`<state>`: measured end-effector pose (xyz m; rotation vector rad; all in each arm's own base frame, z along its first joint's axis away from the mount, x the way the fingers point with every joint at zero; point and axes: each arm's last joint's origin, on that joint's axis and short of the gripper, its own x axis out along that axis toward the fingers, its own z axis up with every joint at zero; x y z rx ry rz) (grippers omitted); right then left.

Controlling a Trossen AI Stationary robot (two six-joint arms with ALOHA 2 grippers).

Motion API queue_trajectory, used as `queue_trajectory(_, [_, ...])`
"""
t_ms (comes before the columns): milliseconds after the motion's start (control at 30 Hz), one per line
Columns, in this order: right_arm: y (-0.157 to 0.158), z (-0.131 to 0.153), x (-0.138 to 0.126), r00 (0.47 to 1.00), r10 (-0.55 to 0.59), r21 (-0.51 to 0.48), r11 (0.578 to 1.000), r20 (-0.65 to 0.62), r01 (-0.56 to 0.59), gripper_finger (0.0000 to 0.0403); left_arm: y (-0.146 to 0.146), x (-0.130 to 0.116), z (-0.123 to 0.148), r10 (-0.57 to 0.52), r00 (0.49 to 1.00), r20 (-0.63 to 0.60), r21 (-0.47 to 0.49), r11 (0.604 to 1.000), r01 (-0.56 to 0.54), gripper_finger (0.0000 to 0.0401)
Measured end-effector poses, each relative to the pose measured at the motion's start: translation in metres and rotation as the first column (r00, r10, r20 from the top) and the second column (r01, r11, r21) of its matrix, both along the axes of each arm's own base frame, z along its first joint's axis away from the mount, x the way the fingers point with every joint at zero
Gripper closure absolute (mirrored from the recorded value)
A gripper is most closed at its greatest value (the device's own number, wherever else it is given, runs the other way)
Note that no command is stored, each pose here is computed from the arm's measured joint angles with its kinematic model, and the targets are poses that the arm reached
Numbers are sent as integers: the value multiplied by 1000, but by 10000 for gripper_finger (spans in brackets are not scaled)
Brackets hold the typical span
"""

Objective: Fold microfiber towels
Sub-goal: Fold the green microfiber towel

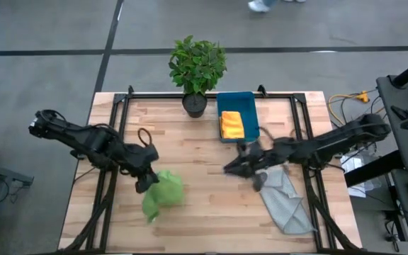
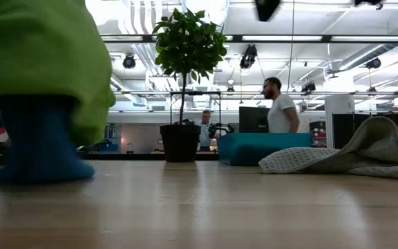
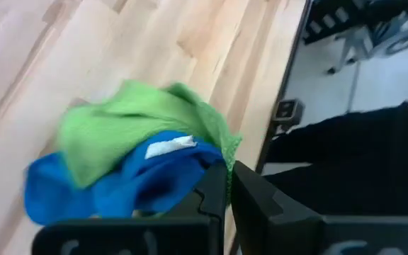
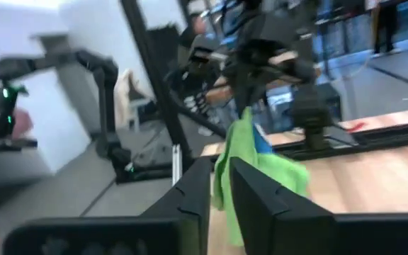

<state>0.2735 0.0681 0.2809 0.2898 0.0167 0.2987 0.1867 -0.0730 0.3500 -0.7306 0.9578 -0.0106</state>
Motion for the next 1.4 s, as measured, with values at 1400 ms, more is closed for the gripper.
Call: queue_trajectory(1400, [12,2,233,992,8,-112,993,-127,-23,253,-3,-32,28,-32,997,-75,142,989,42,401])
